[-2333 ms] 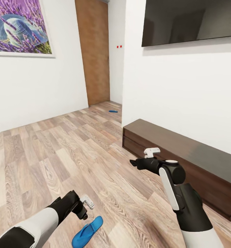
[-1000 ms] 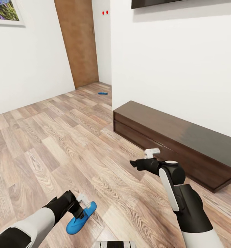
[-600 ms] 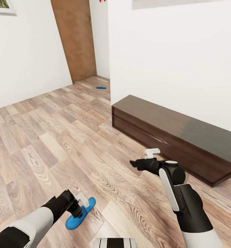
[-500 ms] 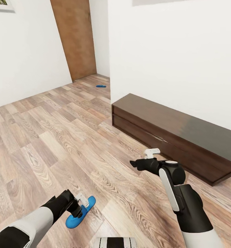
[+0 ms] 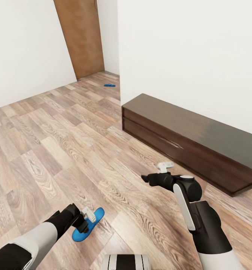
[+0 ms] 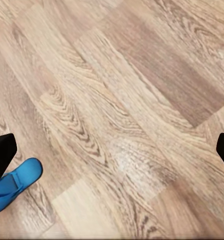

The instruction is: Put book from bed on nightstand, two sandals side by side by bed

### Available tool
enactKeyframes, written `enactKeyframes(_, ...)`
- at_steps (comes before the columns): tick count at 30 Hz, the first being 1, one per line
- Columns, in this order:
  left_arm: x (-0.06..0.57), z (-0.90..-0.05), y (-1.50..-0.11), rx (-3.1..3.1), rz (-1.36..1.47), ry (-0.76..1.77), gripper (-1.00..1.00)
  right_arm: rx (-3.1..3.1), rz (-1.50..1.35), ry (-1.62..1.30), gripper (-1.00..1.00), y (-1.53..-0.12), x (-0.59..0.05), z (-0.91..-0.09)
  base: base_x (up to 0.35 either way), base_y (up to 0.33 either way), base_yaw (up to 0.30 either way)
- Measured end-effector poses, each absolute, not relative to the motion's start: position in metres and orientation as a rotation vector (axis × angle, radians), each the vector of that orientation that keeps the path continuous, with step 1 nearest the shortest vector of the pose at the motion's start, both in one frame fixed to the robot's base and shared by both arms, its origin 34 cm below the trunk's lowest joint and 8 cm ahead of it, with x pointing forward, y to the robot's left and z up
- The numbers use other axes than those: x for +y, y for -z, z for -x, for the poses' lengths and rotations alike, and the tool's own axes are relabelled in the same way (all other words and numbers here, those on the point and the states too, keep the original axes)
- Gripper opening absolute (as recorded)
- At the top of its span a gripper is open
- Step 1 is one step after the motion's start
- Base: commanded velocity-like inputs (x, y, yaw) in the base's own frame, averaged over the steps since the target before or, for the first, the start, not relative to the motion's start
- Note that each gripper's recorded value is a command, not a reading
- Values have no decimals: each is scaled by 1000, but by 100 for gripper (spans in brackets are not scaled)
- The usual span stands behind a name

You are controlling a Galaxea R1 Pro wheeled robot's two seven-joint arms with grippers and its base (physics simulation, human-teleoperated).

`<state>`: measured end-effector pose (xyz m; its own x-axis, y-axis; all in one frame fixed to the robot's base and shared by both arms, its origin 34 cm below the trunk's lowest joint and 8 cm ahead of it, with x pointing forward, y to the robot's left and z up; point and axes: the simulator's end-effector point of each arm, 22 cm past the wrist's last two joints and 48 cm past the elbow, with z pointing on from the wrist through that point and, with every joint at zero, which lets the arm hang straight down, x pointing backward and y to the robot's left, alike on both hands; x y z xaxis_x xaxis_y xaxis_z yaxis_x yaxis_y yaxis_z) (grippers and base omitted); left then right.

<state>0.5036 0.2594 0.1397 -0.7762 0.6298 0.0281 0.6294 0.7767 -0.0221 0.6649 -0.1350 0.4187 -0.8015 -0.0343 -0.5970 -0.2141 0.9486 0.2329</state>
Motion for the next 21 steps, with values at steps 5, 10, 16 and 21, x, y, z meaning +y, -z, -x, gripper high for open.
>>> enactKeyframes(5, 263, -511, -135, -2929, 1037, -5, 100, 2501, 172, -393, 100, -406, -134, -662, 0, 0, 0)
enactKeyframes(10, 262, -523, -132, -2940, 1043, -3, 100, 2522, 169, -397, 100, -393, -134, -660, 0, 0, 0)
enactKeyframes(16, 268, -533, -128, -2944, 1040, 9, 100, 2547, 165, -402, 100, -378, -133, -657, 0, 0, 0)
enactKeyframes(21, 271, -533, -121, -2935, 1033, 13, 100, 2567, 162, -406, 100, -366, -133, -654, 0, 0, 0)
